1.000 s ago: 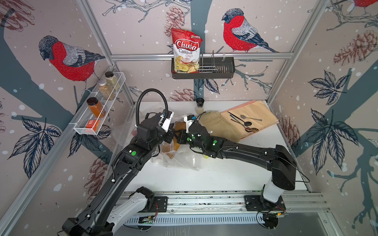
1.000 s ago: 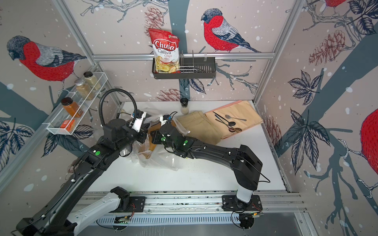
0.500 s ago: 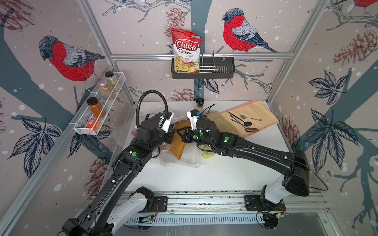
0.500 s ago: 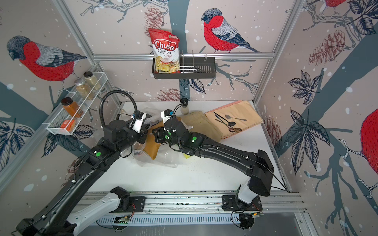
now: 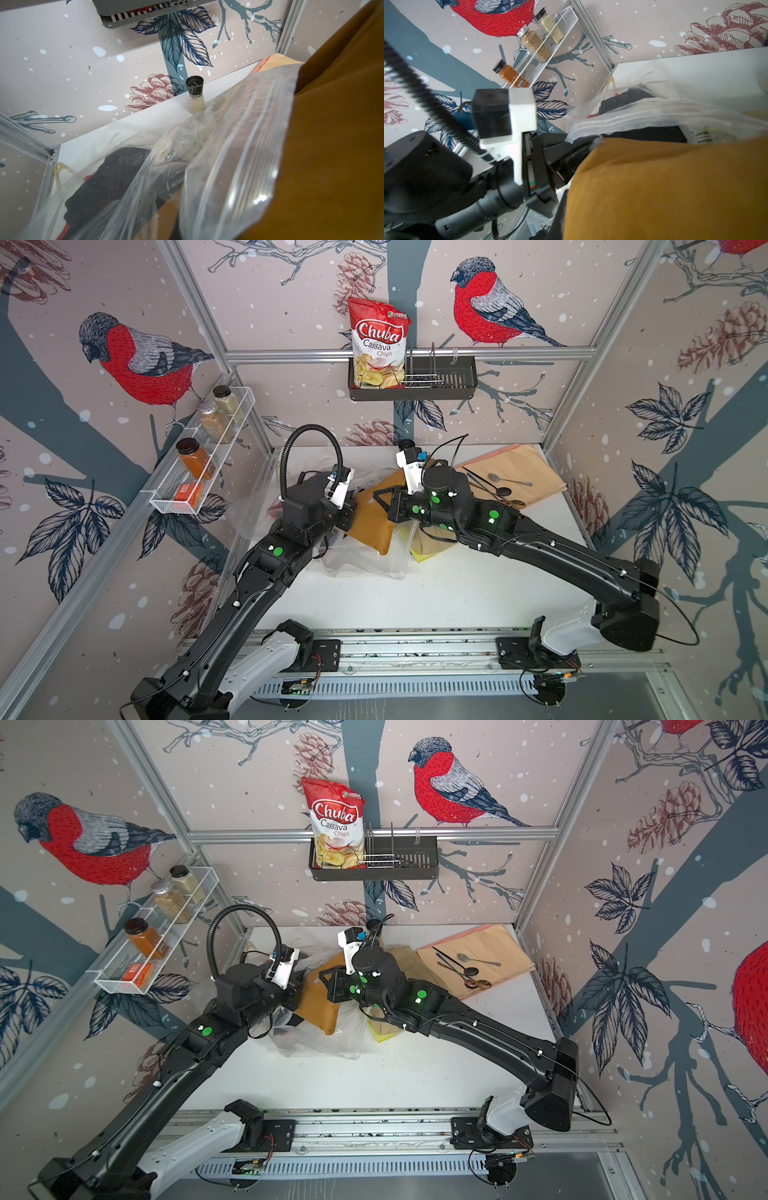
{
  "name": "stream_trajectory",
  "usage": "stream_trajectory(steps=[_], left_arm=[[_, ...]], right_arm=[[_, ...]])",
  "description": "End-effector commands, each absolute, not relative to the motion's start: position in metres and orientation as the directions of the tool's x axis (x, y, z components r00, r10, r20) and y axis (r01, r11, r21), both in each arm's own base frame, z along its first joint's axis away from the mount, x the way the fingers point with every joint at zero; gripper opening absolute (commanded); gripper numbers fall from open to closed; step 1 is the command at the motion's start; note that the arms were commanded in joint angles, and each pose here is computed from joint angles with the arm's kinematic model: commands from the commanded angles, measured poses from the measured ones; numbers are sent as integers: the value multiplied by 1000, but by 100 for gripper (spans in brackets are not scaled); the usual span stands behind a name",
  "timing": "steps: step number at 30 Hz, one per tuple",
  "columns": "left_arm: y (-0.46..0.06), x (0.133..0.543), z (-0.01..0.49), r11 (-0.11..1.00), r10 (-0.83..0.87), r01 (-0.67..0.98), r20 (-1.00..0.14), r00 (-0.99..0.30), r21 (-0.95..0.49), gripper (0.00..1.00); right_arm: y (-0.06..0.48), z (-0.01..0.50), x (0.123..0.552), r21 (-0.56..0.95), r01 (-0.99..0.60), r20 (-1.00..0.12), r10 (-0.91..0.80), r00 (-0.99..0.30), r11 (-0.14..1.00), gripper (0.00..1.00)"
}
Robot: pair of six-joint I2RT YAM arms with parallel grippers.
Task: Take the trousers out of the vacuum bag
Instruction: Take out the trousers from the vacuum bag.
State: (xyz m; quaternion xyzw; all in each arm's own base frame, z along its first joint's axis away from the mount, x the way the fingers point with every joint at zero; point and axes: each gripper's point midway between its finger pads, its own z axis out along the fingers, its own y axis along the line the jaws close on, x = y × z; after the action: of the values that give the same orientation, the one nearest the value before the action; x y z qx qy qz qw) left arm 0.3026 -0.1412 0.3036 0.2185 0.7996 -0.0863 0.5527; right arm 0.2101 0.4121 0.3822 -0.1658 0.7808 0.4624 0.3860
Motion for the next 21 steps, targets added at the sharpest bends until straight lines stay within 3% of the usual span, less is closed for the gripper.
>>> stream_trajectory(steps=[1, 8, 21], left_arm=[[-134, 306, 298, 910, 242, 404, -913, -329, 95, 0], [-108, 325, 289, 954, 187, 290, -901, -391, 72, 0], [-93, 321, 265, 968, 188, 235, -871, -455, 86, 0]], right_arm=[[405, 455, 202, 600, -709, -800, 247, -547, 370, 0], [373, 494, 208, 550, -716, -835, 274, -477, 429, 0], [316, 561, 243, 561, -714, -818, 411, -402, 418, 0]])
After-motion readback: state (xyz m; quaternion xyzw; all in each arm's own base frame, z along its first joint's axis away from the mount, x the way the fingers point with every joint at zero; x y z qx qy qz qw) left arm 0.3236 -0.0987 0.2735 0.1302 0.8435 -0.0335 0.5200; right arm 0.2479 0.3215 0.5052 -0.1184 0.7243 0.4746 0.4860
